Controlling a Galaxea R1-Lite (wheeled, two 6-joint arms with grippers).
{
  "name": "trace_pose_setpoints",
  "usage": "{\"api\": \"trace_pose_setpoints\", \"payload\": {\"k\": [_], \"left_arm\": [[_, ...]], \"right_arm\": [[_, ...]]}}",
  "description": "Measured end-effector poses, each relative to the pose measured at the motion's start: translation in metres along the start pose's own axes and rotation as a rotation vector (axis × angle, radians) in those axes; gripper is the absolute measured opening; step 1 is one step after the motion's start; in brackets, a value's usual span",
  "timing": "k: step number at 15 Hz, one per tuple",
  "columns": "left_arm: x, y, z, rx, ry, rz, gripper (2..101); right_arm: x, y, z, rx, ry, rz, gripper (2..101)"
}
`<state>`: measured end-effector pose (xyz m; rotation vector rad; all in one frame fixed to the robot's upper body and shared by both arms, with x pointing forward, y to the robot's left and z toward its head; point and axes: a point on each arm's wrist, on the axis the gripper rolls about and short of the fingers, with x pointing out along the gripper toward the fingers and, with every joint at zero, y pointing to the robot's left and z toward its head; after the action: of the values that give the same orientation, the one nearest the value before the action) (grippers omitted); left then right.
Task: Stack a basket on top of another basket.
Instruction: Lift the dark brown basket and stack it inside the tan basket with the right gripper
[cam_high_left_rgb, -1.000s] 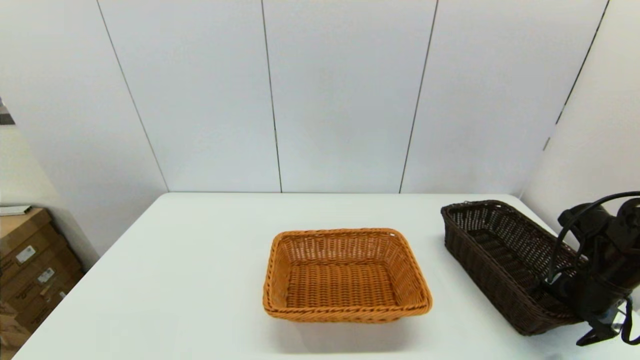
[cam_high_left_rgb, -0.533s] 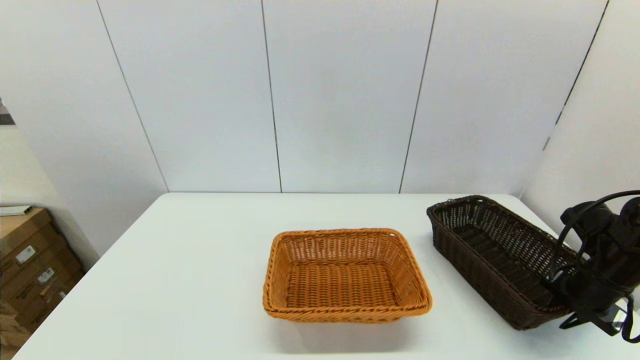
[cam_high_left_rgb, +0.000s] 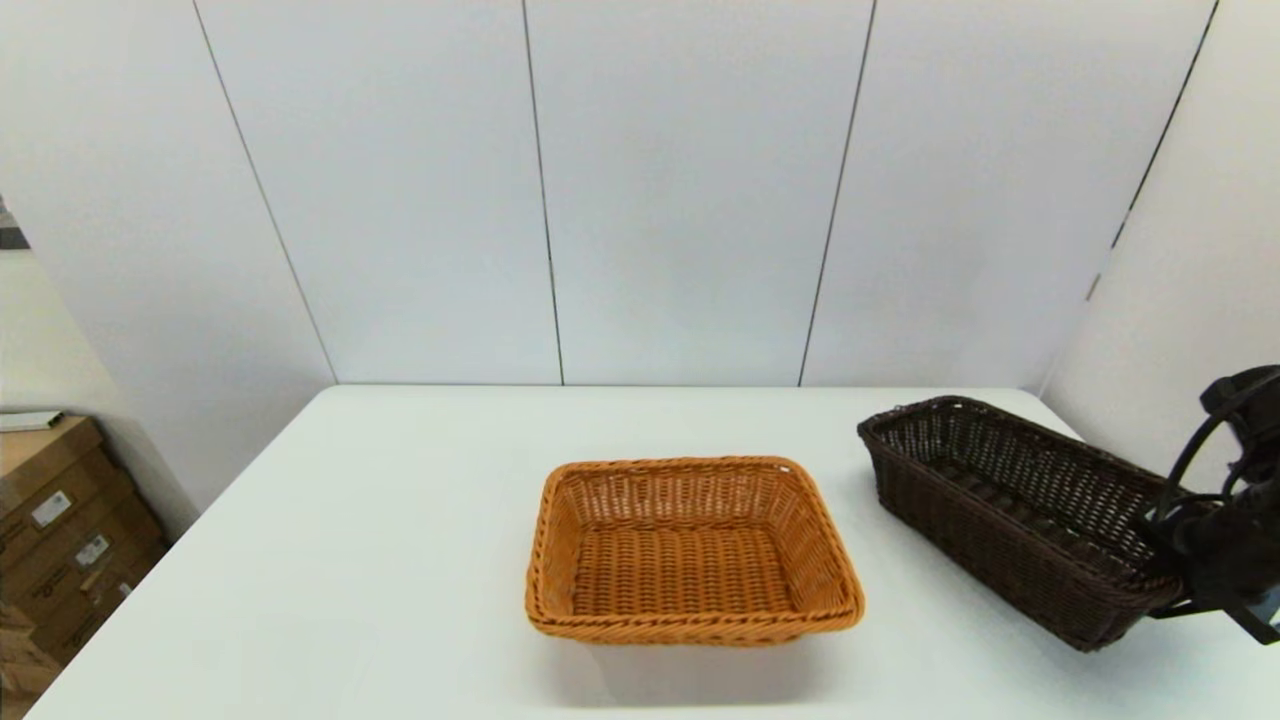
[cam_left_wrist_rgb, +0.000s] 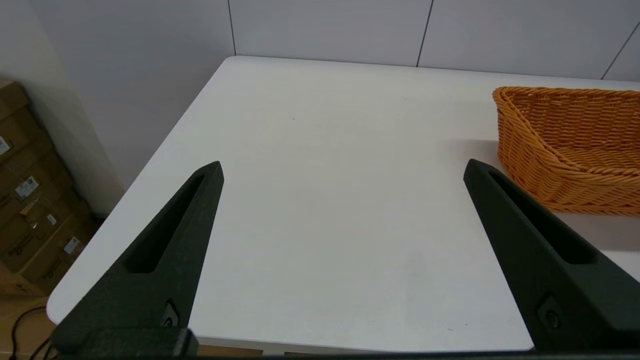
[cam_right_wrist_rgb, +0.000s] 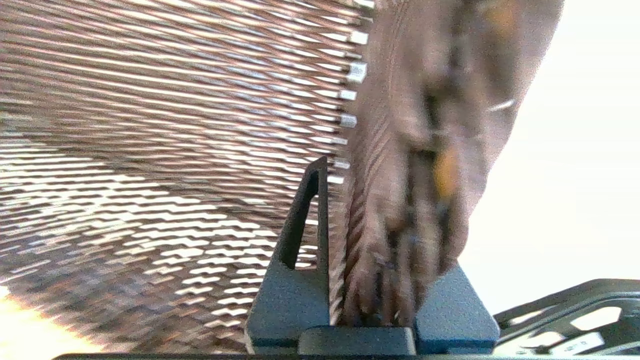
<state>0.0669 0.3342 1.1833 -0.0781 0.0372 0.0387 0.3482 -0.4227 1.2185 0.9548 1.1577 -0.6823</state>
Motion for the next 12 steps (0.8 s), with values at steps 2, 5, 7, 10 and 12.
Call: {"api": "trace_pose_setpoints", "payload": {"k": [2, 5, 7, 10, 12], "left_arm": [[0.000, 0.000, 0.000, 0.000, 0.000, 0.000, 97.8], [0.000, 0.000, 0.000, 0.000, 0.000, 0.000, 97.8], [0.000, 0.000, 0.000, 0.000, 0.000, 0.000, 97.8], [0.000, 0.000, 0.000, 0.000, 0.000, 0.000, 97.8], [0.000, 0.000, 0.000, 0.000, 0.000, 0.000, 97.8]], "right_arm": [[-0.028, -0.003, 0.003, 0.020, -0.010, 0.131, 19.6], [-0.076, -0.007, -0.006, 0.009, -0.011, 0.286, 19.3], [-0.108, -0.009, -0.018, -0.018, 0.023, 0.407, 19.3], [-0.146, -0.004, -0.043, -0.127, 0.054, 0.567, 19.2], [-0.163, 0.005, -0.066, -0.247, 0.073, 0.634, 19.2]]}}
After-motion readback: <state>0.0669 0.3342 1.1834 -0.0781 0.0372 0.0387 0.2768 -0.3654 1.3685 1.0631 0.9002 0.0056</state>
